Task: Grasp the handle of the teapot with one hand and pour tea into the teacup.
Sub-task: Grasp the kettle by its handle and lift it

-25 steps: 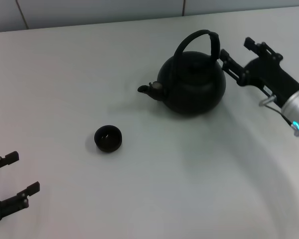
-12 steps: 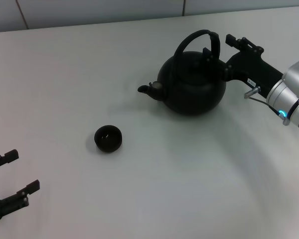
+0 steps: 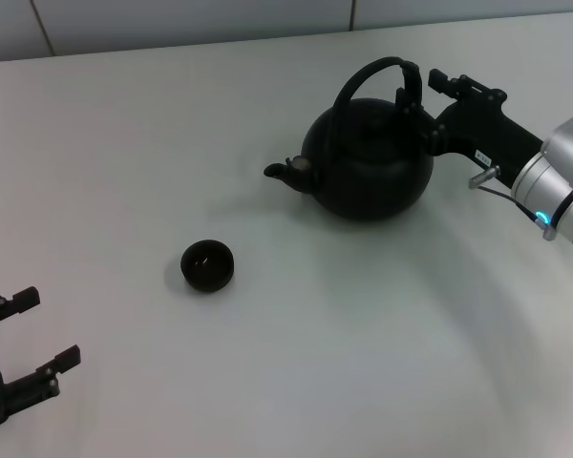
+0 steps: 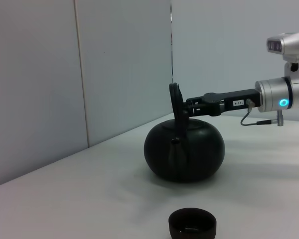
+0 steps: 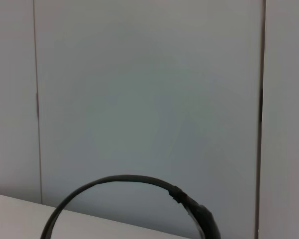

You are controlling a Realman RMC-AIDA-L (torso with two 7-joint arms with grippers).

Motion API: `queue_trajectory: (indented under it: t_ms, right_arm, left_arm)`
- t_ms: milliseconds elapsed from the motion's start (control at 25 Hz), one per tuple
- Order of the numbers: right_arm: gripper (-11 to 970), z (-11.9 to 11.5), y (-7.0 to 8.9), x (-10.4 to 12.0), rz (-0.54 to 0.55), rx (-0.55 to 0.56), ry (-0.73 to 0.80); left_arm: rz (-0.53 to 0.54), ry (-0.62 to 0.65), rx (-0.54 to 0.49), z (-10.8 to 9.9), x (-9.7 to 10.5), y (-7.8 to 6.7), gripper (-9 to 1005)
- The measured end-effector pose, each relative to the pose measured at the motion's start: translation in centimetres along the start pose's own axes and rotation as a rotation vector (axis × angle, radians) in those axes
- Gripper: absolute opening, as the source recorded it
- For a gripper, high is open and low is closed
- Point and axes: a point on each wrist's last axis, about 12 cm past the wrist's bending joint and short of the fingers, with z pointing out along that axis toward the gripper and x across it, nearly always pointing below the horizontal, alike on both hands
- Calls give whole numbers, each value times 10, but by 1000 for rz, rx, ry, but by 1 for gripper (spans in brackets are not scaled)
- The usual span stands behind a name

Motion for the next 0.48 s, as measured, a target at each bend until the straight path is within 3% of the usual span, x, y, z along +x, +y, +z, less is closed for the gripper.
queue_trajectory:
  t_ms: [160, 480]
  right_arm:
    - [566, 1, 0, -1, -5, -2, -1]
    - [213, 5, -1, -2, -10, -1, 7]
  left_arm:
    - [-3, -1, -4, 0, 0, -1, 808]
    - [-4, -3, -8, 0, 1, -1, 808]
